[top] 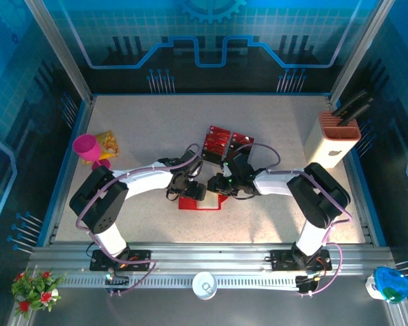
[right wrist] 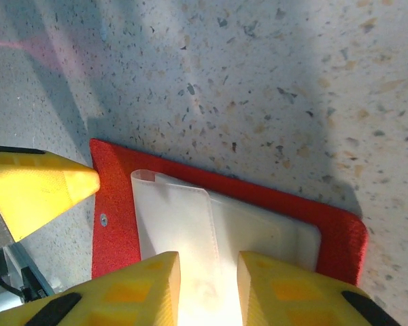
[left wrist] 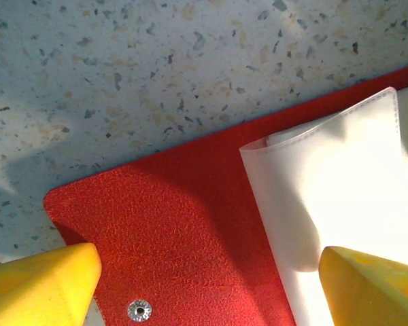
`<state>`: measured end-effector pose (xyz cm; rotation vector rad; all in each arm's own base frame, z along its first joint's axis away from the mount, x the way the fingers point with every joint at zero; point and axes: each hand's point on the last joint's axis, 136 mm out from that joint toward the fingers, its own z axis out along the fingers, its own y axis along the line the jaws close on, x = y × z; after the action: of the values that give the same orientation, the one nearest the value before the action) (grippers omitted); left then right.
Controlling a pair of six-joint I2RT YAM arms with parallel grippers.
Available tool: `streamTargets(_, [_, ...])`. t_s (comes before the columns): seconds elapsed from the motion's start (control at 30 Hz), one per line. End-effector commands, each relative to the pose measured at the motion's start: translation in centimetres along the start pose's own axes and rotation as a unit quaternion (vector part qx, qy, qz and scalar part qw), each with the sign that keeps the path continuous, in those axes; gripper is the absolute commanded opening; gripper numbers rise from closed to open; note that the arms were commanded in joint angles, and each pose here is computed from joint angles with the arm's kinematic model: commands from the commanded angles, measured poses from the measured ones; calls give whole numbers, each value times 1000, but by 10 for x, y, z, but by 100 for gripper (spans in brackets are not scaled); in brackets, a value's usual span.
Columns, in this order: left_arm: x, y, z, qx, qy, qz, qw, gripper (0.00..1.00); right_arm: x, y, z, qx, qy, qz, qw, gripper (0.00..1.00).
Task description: Put the credit cards into the card holder
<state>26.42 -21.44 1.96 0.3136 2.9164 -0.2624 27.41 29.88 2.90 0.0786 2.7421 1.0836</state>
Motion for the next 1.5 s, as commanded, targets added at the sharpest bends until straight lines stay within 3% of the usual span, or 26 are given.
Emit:
streamTargets(0.0, [5,-20,-7,47,2,20,999,83,-2,20,8,-30,2,-6,1000,29])
streamTargets(0.1, [5,-22,-6,52,2,20,998,76,-3,20,9,-31,-1,-2,1000,30])
streamTargets(0.27, [6,-23,-6,60,-3,20,998,75,-2,18,9,-33,-1,6,999,33])
streamTargets(0.77, [-19,-23,-45,88,-89,4,992,99,-8,42,10,-83,-1,21,996,30])
streamTargets(1.1, [-48,16,-95,112,-151,-102,977,99,-5,74,-3,-80,2,-1,997,39])
streamTargets(1.47, [-41,28,-105,118,-160,-138,970,99,13,92,35,-101,31,6,994,38])
